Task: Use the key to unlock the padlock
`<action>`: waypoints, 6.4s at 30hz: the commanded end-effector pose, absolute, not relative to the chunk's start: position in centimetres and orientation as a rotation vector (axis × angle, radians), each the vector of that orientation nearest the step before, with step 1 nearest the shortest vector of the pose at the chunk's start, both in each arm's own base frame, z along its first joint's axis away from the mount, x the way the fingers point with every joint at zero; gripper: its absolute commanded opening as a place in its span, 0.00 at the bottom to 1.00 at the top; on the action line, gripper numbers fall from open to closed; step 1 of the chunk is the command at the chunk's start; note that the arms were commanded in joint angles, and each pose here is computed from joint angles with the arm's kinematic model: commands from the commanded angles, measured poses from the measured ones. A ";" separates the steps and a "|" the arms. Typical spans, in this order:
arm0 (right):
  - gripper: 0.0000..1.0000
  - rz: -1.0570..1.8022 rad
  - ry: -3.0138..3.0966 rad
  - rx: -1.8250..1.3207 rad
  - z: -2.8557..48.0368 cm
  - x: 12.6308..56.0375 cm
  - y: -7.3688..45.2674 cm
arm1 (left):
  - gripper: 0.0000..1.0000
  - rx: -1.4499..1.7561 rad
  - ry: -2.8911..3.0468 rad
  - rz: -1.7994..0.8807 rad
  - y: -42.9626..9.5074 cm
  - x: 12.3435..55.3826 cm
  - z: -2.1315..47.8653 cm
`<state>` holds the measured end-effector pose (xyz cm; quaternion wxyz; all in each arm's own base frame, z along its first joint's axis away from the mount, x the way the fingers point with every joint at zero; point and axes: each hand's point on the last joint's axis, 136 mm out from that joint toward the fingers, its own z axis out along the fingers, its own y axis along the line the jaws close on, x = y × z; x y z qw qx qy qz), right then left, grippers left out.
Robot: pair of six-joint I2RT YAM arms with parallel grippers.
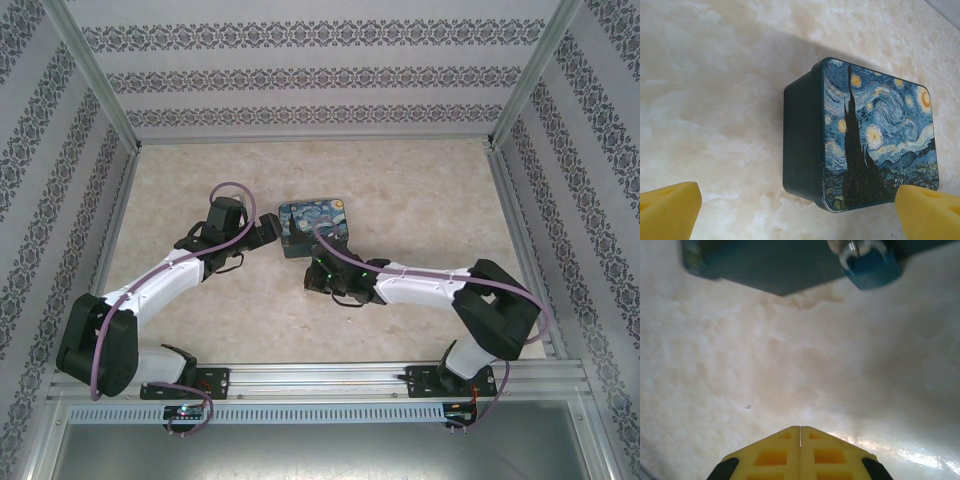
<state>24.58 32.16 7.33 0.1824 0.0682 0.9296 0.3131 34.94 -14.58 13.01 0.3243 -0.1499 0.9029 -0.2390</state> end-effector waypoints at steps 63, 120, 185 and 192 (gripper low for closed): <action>0.00 1.003 2.175 0.477 21.2 34.4 29.7 | 0.49 -1.322 1.846 -1.954 -28.4 36.3 19.1; 0.00 0.971 2.145 0.560 20.6 34.7 27.4 | 0.31 -1.318 1.917 -1.806 -27.4 35.6 17.5; 0.00 0.983 2.110 0.629 20.1 34.3 27.5 | 0.31 -1.323 1.792 -1.901 -27.8 36.4 18.5; 0.00 0.983 2.107 0.630 20.2 34.3 27.5 | 0.25 -1.321 1.799 -1.889 -27.7 36.3 18.5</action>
